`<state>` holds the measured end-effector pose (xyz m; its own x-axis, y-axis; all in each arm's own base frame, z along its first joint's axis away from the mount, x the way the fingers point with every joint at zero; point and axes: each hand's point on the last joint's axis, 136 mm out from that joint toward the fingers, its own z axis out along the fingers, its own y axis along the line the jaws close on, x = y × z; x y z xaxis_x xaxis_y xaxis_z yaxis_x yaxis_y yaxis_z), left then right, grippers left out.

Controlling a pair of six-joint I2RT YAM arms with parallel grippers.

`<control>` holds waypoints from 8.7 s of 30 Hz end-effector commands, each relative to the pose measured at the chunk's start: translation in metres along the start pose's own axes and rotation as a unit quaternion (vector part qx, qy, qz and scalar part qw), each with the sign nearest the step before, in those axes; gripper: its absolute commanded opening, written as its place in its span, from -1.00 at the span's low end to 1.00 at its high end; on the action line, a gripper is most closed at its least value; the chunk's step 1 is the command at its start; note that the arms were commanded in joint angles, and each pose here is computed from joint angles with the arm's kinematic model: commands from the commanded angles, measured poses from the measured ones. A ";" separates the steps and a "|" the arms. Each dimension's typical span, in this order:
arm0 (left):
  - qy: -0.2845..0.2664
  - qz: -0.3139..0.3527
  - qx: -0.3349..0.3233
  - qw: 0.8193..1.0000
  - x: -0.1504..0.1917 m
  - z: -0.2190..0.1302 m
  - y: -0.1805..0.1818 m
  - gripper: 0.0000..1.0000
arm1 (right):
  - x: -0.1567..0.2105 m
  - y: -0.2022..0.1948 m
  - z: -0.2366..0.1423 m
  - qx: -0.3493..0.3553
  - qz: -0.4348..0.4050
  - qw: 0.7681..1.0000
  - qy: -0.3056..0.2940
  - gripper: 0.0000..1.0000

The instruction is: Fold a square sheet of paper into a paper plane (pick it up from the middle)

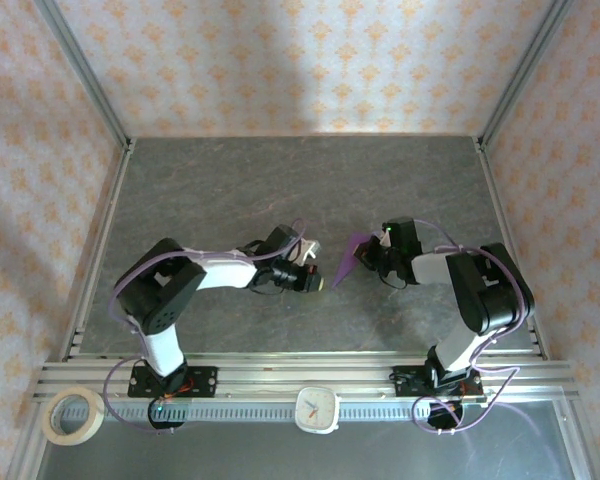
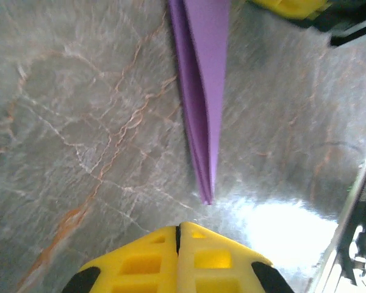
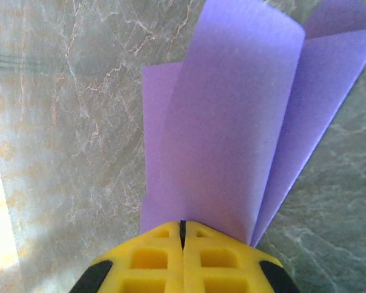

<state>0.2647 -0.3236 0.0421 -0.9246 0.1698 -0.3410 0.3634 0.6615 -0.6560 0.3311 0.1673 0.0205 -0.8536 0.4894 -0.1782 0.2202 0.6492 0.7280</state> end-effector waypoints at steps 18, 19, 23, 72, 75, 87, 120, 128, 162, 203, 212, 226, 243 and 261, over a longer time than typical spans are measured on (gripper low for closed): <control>0.025 0.005 -0.030 0.999 -0.033 0.048 -0.012 -0.97 | 0.055 -0.006 -0.001 0.004 0.015 0.998 0.053 -1.00; 0.024 0.005 -0.029 0.999 -0.034 0.049 -0.013 -0.96 | 0.056 -0.008 -0.001 0.006 0.016 0.998 0.054 -1.00; 0.012 0.009 -0.024 1.000 -0.041 0.048 -0.017 -0.95 | 0.059 -0.011 -0.001 0.009 0.018 0.998 0.056 -1.00; 0.151 -0.052 -0.165 0.973 0.065 0.059 0.086 -1.00 | -0.007 0.037 -0.027 -0.059 -0.001 0.998 -0.008 -1.00; 0.150 -0.052 -0.163 0.974 0.063 0.059 0.086 -1.00 | 0.007 0.032 -0.016 -0.047 -0.003 0.999 0.012 -1.00; 0.156 -0.054 -0.165 0.972 0.071 0.058 0.092 -1.00 | -0.023 -0.026 -0.001 0.043 0.022 0.999 -0.007 -1.00; -0.033 -0.011 -0.035 0.999 -0.058 -0.004 -0.028 -0.62 | 0.006 0.002 -0.047 -0.031 0.055 0.997 -0.045 -0.53; -0.040 -0.048 -0.059 0.996 -0.061 -0.007 0.014 -0.53 | 0.029 0.002 -0.039 -0.035 0.064 0.997 -0.033 -0.49; 0.045 -0.050 0.017 0.998 -0.044 0.037 0.010 -0.39 | 0.043 -0.009 -0.032 -0.018 0.066 0.998 -0.014 -0.47; -0.108 -0.023 -0.203 0.973 -0.071 -0.063 0.028 -1.00 | 0.045 0.107 -0.028 -0.108 0.003 0.994 -0.016 -0.14; -0.106 -0.027 -0.231 0.967 -0.059 -0.073 0.039 -1.00 | 0.065 0.115 0.020 -0.088 -0.002 0.996 0.034 -0.36; -0.091 -0.042 -0.235 0.967 -0.042 -0.071 0.048 -0.38 | 0.082 0.095 0.044 -0.076 0.012 0.995 0.066 -0.89; -0.083 -0.077 -0.202 0.973 -0.020 -0.065 0.047 -0.15 | 0.083 0.088 0.047 -0.068 0.015 0.995 0.066 -0.90; -0.055 -0.073 -0.186 0.978 -0.012 -0.044 0.048 -0.26 | 0.084 0.087 0.047 -0.065 0.014 0.996 0.067 -0.89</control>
<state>0.2892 -0.2546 0.0470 -0.9381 -0.0217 -0.3456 0.1276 0.9061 -0.4033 0.3034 0.2919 0.0403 -0.9044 0.4203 -0.0734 0.1894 0.5498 0.8136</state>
